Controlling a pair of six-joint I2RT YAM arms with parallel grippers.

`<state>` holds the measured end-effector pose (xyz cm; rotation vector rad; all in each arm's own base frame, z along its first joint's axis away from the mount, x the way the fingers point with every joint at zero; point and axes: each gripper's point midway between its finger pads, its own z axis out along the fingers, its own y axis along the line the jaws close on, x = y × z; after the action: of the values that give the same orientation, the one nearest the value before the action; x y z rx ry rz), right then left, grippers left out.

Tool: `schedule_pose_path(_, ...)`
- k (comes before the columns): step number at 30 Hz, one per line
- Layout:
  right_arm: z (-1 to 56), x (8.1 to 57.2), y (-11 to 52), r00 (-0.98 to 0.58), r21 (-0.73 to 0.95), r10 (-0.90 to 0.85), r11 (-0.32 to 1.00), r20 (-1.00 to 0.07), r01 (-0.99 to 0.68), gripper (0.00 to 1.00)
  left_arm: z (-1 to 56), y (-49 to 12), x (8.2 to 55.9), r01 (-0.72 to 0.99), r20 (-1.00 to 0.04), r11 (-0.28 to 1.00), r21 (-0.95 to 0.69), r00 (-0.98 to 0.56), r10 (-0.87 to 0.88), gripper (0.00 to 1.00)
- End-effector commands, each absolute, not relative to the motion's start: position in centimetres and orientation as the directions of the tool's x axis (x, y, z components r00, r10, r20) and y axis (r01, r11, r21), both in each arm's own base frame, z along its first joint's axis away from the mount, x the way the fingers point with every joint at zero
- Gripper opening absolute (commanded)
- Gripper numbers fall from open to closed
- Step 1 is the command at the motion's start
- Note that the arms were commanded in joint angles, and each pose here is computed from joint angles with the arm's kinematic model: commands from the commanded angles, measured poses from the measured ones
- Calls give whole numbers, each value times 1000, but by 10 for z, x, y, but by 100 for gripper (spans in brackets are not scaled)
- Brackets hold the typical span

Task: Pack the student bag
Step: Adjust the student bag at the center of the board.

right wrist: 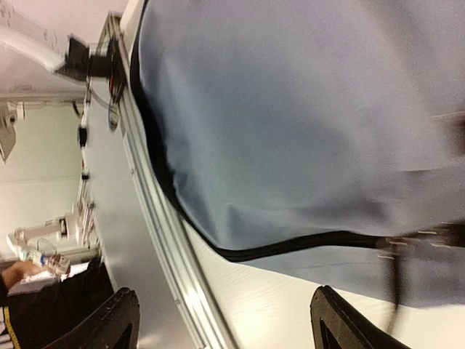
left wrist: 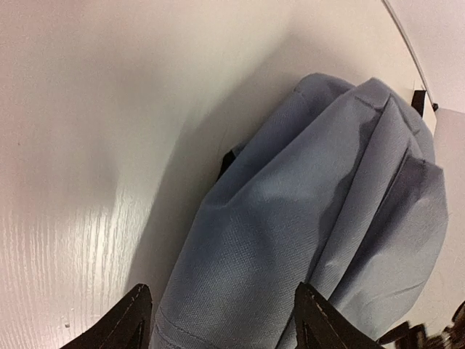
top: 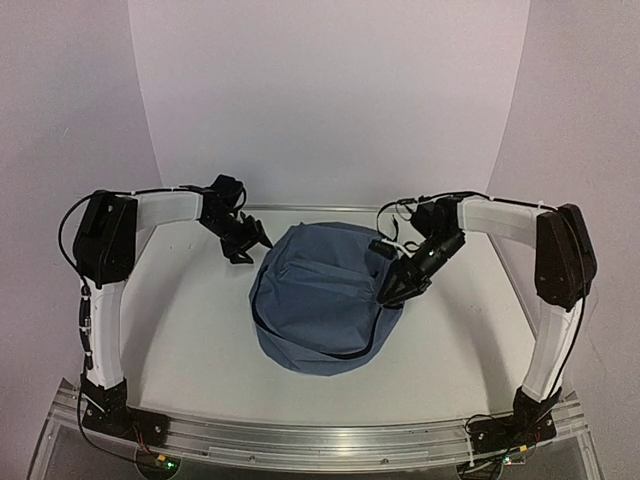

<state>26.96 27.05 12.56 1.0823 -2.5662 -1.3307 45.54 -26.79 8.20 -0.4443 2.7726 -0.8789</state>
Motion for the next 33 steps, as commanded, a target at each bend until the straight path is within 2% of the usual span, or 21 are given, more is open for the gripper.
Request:
schedule_pose_path(1,164,326,234,-820,720,-458,433,-342,-542,83,110,-266,431,-167,-130,789,-591,-946,-297,68)
schedule_pose_path(5,157,360,212,-848,684,-410,513,-336,-519,85,122,-259,421,-155,-154,794,-588,-942,-298,71)
schedule_pose_path(9,134,378,205,-873,648,-397,591,-284,-480,84,118,-255,420,-156,-155,815,-558,-945,-287,75)
schedule_pose_path(14,108,393,210,-897,672,-373,604,-236,-428,85,107,-272,415,-117,-128,802,-585,-964,-234,73)
schedule_pose_path(21,87,414,225,-917,728,-338,570,-214,-380,84,78,-319,363,64,-130,870,-488,-991,0,66)
schedule_pose_path(28,86,388,239,-902,747,-384,537,-195,-391,81,68,-342,308,87,-84,879,-468,-995,54,52)
schedule_pose_path(33,79,336,239,-889,767,-437,520,-138,-375,79,66,-345,272,94,-51,892,-442,-996,80,51)
